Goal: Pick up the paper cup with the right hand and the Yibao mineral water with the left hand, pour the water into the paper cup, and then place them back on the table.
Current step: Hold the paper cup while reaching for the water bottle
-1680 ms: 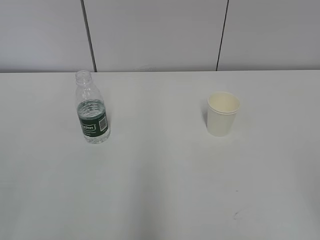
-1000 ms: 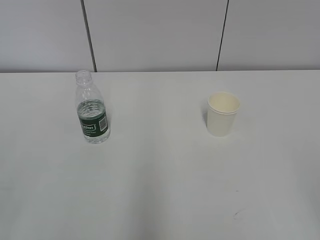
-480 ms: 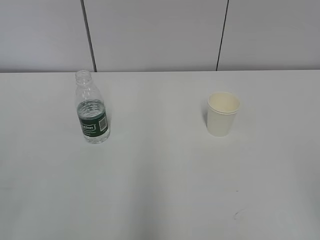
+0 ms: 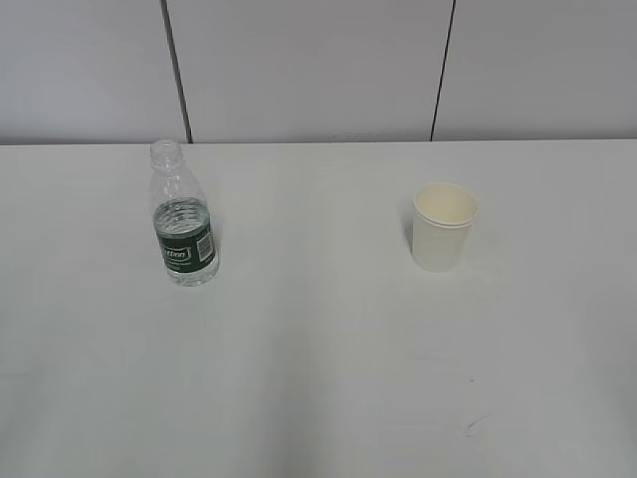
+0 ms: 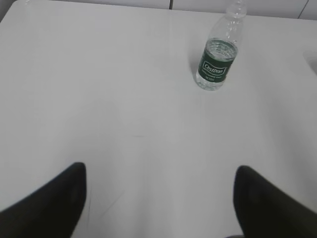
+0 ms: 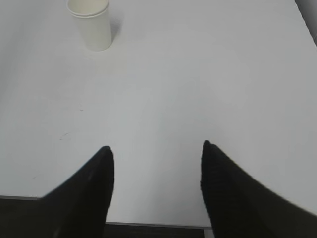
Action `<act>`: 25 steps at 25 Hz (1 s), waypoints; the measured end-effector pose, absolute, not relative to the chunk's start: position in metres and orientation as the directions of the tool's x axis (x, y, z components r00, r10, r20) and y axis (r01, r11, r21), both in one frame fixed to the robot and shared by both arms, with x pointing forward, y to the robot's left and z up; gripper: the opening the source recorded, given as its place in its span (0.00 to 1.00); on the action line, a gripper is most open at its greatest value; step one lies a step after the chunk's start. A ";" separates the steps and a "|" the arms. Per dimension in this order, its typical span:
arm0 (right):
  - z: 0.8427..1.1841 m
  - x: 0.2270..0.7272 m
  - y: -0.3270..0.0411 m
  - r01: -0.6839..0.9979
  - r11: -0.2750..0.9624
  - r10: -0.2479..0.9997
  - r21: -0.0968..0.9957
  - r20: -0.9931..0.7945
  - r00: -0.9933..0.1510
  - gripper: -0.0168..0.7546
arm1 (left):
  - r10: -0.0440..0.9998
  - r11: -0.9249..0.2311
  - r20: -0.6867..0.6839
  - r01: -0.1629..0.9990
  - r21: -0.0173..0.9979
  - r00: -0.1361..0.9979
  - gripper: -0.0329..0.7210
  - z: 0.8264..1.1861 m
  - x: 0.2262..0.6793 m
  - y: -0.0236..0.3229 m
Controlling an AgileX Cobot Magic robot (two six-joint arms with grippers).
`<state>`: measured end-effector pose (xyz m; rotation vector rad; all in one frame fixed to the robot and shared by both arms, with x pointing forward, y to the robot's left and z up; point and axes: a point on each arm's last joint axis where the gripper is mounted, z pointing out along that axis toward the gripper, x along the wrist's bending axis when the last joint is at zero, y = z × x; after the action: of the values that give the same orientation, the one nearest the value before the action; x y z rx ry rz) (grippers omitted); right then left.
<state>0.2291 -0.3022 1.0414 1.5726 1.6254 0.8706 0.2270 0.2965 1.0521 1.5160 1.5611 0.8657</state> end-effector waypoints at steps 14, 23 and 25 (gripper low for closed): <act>1.068 0.259 -0.301 0.411 -0.005 1.000 0.912 0.004 0.003 0.66 | 0.996 0.073 -0.084 0.357 0.931 0.017 0.83 1.084 0.254 0.297; 1.085 0.315 -0.298 0.323 0.001 1.000 0.946 0.003 -0.011 0.66 | 0.992 0.097 -0.116 0.301 0.949 0.046 0.82 1.100 0.306 0.294; 1.085 0.330 -0.297 0.324 0.003 1.000 0.946 0.002 -0.014 0.66 | 0.995 0.061 -0.081 0.307 0.950 0.053 0.82 1.100 0.316 0.294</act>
<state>0.3300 -0.2971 1.0853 1.4411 1.4597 1.0453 0.3158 0.2944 1.0996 1.4059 1.4145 0.9440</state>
